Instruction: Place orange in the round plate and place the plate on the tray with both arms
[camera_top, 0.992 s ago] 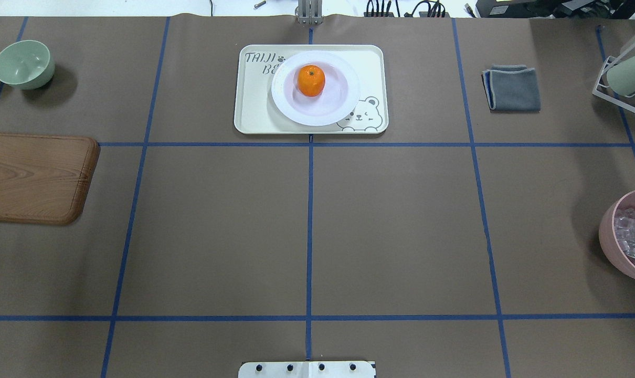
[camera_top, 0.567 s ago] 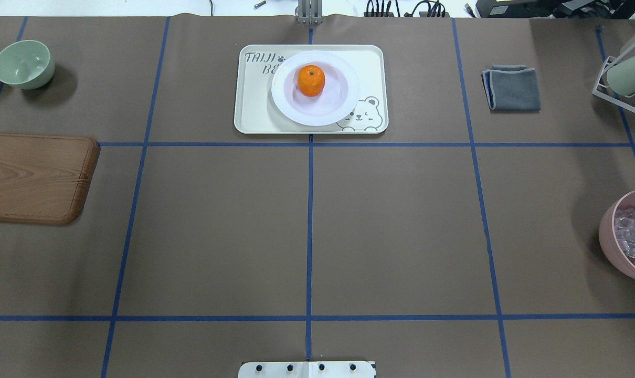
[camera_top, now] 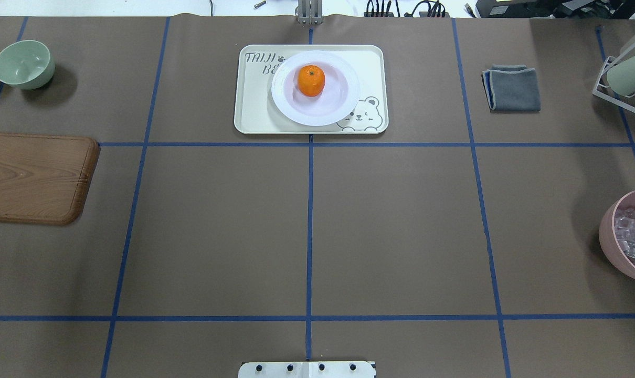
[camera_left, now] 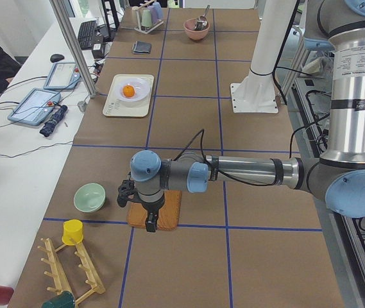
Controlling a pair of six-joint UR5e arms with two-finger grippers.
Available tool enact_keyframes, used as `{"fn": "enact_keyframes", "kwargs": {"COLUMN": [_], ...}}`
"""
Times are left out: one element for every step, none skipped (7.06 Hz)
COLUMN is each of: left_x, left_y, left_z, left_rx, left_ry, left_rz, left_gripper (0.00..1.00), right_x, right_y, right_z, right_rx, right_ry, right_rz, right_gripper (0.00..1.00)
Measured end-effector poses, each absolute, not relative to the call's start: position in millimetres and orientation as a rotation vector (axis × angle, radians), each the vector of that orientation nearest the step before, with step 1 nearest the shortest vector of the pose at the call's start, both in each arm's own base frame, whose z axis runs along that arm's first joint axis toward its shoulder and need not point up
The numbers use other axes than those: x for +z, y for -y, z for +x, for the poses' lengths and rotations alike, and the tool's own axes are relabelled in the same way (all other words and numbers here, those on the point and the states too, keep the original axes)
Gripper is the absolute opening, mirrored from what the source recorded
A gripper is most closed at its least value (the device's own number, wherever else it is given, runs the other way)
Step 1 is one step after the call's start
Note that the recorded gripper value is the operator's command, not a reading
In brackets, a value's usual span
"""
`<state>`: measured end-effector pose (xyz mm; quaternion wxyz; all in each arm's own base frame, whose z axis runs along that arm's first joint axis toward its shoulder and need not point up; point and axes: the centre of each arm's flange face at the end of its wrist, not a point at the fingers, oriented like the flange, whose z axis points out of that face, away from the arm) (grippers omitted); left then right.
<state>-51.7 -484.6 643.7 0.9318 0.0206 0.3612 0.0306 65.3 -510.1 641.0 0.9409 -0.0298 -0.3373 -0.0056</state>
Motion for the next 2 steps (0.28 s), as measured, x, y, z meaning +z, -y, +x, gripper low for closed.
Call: {"fn": "enact_keyframes", "kwargs": {"left_x": [643.1,643.1], "left_y": [485.1,485.2], "left_z": [-51.7,-51.7], "left_rx": [0.063,0.063], "left_ry": [-0.739,-0.739], "left_rz": [0.043,0.043], "left_gripper": [0.98,0.98], "right_x": [641.3,641.7], "right_y": [510.0,509.8], "right_z": [65.3,65.3], "right_rx": [-0.011,-0.011], "right_ry": [0.689,0.688], "right_rz": [-0.061,-0.062], "right_gripper": [1.00,1.00]}}
